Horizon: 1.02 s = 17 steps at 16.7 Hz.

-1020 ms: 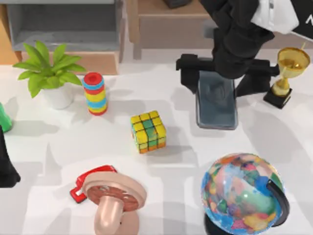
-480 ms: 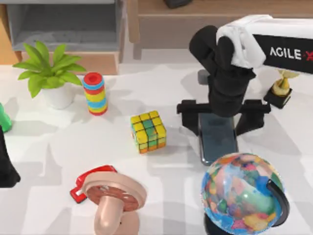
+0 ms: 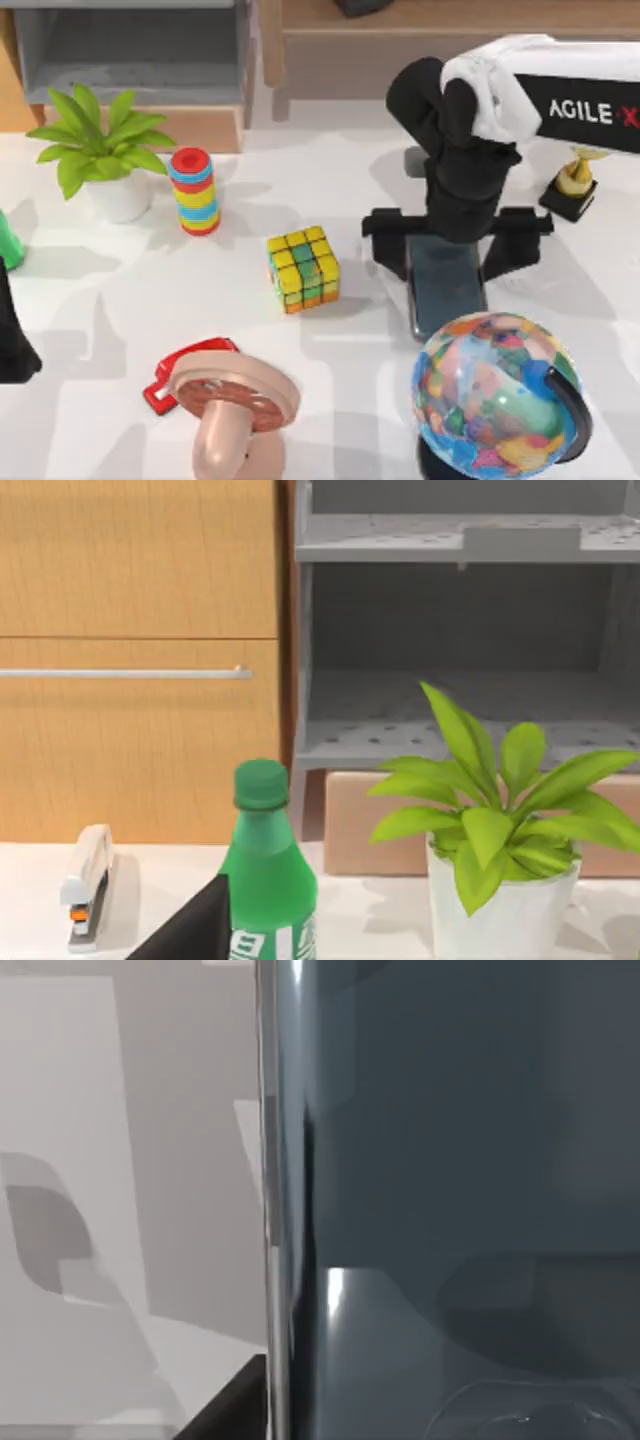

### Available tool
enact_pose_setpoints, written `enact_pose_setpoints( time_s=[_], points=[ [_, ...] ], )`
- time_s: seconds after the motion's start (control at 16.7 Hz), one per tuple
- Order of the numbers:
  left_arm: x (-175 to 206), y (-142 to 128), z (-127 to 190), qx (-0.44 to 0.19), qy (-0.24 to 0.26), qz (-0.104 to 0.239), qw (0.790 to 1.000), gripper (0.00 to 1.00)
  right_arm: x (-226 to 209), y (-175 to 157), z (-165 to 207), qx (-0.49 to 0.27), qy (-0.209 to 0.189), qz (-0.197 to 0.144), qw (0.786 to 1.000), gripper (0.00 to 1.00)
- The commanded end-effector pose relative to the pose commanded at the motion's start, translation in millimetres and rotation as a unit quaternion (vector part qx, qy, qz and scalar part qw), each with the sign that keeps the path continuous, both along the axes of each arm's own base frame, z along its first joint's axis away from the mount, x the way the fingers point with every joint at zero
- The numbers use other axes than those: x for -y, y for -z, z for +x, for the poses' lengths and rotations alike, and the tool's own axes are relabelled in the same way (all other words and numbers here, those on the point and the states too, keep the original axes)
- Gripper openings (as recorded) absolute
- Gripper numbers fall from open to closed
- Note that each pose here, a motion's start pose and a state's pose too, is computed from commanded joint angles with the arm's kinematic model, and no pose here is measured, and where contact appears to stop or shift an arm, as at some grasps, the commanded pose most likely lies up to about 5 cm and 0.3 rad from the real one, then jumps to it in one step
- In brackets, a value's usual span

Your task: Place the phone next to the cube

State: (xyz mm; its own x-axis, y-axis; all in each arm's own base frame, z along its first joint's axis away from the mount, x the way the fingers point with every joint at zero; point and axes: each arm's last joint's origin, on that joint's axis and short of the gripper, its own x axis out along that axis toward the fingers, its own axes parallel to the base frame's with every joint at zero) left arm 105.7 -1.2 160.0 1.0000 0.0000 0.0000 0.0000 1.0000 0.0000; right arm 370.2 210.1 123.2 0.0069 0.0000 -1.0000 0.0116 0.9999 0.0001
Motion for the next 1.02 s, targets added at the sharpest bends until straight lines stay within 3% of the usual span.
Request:
enact_pose_setpoints(
  time_s=[0.66, 1.02],
  points=[
    [0.0, 0.0, 0.0, 0.0, 0.0, 0.0, 1.0, 1.0, 0.0, 0.0, 0.0, 0.0, 0.0, 0.0, 1.0, 0.98],
    [0.0, 0.0, 0.0, 0.0, 0.0, 0.0, 1.0, 1.0, 0.0, 0.0, 0.0, 0.0, 0.0, 0.0, 1.0, 1.0]
  ],
)
